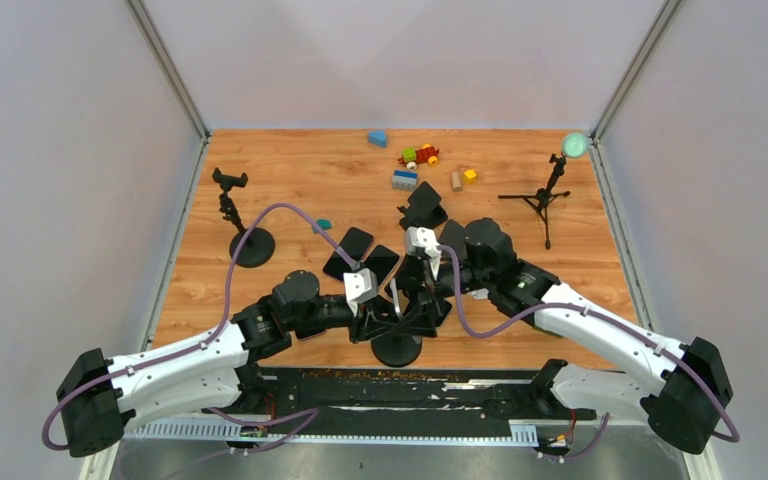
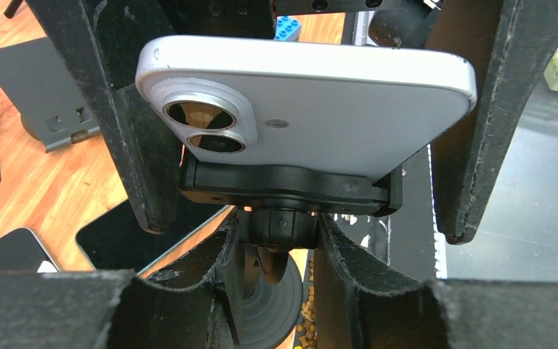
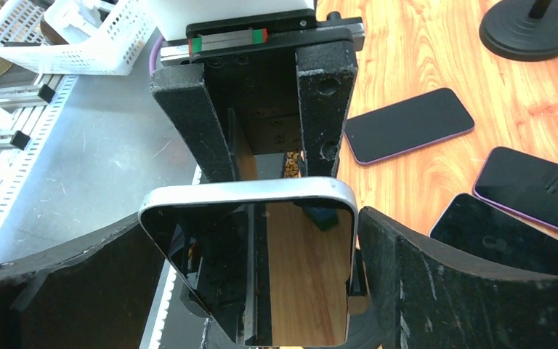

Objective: Remove the phone from the phone stand
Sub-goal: Adjust the phone stand with the phone.

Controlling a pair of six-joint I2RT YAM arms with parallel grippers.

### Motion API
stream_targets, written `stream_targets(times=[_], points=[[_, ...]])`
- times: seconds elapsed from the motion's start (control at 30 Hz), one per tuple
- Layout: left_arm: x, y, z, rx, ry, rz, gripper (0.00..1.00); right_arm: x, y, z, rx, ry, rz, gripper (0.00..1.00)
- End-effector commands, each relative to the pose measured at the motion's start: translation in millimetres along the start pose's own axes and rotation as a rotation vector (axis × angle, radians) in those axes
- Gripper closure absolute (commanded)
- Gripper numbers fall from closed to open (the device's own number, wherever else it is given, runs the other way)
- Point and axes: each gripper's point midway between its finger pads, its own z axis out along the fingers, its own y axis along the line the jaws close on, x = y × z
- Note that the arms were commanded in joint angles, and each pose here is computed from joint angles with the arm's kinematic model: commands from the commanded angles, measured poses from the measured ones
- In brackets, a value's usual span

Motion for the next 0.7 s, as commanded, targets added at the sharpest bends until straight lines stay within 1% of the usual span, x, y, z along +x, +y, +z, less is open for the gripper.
stream_targets(times=[0.0, 0.23, 0.57, 0.67], points=[[-35, 6, -1, -0.031, -0.105, 0.066, 1.0, -19, 4, -7, 0.048, -0.04, -0.022, 0.0], [-34, 10, -4, -0.063, -0.114, 0.054, 1.0, -19, 8, -18, 0.093, -0.072, -0.059, 0.02], [-32, 6, -3, -0.041, -0.113, 0.049, 1.0, -14, 7, -11, 0.046, -0.059, -0.106, 0.01], [-31, 7, -3, -0.045, -0.111, 0.046, 1.0, -23, 5, -7, 0.03, -0.086, -0.119, 0.01]])
